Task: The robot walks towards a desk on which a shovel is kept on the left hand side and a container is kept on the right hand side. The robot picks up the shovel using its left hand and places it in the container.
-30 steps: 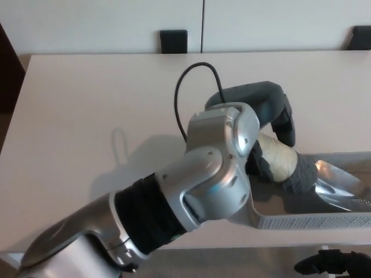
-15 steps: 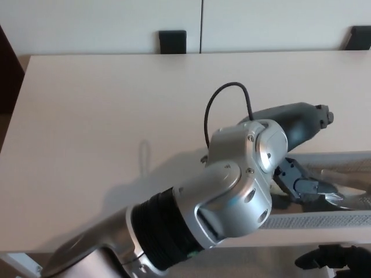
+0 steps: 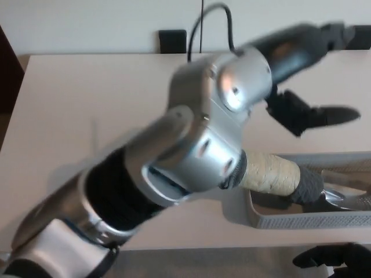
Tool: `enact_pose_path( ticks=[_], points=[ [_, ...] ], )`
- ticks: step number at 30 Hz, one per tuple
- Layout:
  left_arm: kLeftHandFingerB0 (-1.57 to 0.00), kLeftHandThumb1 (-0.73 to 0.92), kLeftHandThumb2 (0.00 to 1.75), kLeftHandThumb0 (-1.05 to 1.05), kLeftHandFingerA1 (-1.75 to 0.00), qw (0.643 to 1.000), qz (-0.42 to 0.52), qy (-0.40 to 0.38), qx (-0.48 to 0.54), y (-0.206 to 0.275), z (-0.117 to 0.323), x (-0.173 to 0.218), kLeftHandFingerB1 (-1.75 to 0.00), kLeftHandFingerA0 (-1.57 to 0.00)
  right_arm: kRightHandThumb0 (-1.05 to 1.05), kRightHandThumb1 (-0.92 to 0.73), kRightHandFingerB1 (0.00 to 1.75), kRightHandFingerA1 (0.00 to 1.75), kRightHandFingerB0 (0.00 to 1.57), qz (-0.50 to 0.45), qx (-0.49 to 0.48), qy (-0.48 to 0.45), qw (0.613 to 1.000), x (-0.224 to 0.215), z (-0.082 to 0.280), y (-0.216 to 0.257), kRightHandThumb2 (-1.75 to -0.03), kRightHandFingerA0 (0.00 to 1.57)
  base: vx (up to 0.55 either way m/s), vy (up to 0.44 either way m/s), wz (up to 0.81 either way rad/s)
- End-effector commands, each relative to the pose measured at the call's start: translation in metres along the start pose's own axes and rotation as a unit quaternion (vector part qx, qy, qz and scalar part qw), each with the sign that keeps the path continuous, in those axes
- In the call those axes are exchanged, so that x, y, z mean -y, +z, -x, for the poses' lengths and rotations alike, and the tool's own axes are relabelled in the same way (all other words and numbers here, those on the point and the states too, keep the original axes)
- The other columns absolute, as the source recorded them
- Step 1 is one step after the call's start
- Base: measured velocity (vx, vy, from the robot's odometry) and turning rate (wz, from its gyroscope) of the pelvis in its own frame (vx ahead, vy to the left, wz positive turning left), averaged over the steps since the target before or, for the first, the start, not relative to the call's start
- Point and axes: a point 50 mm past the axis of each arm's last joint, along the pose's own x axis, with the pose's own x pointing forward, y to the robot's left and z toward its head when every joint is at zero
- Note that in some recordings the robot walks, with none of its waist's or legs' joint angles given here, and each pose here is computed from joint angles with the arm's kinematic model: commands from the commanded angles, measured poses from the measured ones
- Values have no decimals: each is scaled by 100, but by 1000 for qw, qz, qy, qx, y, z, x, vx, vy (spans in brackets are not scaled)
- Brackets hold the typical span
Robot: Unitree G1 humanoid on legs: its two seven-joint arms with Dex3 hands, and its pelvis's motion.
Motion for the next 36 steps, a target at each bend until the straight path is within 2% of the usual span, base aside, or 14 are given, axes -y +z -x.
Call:
enact_pose_path(
  ticks=[1, 7, 21, 22, 25, 26, 27, 28, 30, 31, 33, 34, 35, 36],
  points=[
    [0, 65, 102, -101, 0, 991, 24, 41, 127, 23, 80, -51, 0, 0, -23, -60, 48, 57, 52, 4, -16, 6, 1000, 1, 4, -7, -56, 68, 0, 0, 0],
    [0, 53, 77, -89, -13, 981, 62, 84, 167, -18, 159, -56, -15, 0, -27, -60, 47, 58, 50, -12, -27, 3, 1000, -6, 12, -26, -57, 70, 0, 0, 0],
    [-9, 50, 98, -86, -15, 931, 362, -2, 41, -138, 316, 72, -18, -3, -53, -43, 53, 60, 23, -93, -28, -59, 994, -30, 29, -56, -86, 36, 0, 0, 0],
    [-8, 51, 99, -86, -16, 928, 372, -1, 34, -141, 323, 76, -16, -3, -53, -63, 45, 51, 30, -97, -31, -58, 993, -32, 31, -58, -58, 34, 0, 0, 0],
    [-7, 53, 100, -91, -16, 916, 401, -1, 14, -151, 346, 88, -14, -2, -55, -64, 43, 49, 29, -99, -49, -57, 992, -37, 39, -70, -59, 33, 0, 0, 0],
    [-4, 71, 64, -101, -30, 911, 412, 0, 4, -154, 353, 91, -28, -2, -55, -65, 42, 48, 28, -94, -59, -50, 993, -38, 41, -74, -59, 32, 0, 0, 0],
    [-17, 59, 102, -99, -11, 905, 425, -9, -10, -158, 363, 95, -11, -6, -57, -63, 43, 49, 28, -93, -72, -39, 992, -40, 44, -80, -59, 33, 0, 0, 0],
    [-5, 69, 63, -98, -30, 902, 431, -16, -18, -159, 368, 96, -27, -1, -56, -64, 42, 48, 27, -92, -78, -33, 992, -42, 46, -83, -59, 31, 0, 0, 0],
    [-5, 67, 62, -97, -29, 897, 440, -37, -30, -161, 371, 95, -27, -3, -55, -63, 42, 47, 28, -89, -88, -26, 992, -45, 50, -87, -58, 32, 0, 0, 0],
    [-10, 52, 95, -92, -22, 898, 437, -41, -36, -161, 372, 95, -18, -8, -56, -63, 42, 47, 28, -91, -90, -25, 991, -47, 52, -88, -58, 31, 0, 0, 0],
    [-11, 52, 96, -89, -27, 893, 444, -52, -38, -164, 374, 98, -19, -7, -56, -61, 42, 48, 27, -104, -95, -27, 990, -51, 55, -92, -58, 29, 0, 0, 0],
    [-11, 52, 96, -90, -29, 893, 444, -57, -40, -166, 376, 99, -19, -6, -33, -41, 53, 55, 14, -104, -98, -27, 989, -52, 57, -94, -98, 17, 0, 0, 0],
    [-7, 67, 60, -93, -29, 891, 447, -64, -42, -165, 377, 99, -26, -7, -33, -41, 53, 55, 13, -108, -102, -27, 989, -53, 57, -97, -97, 16, 0, 0, 0],
    [-11, 53, 78, -98, -27, 889, 450, -70, -48, -166, 378, 99, -19, -7, -57, -61, 42, 48, 27, -106, -107, -29, 988, -53, 58, -100, -58, 30, 0, 0, 0]
  ],
)
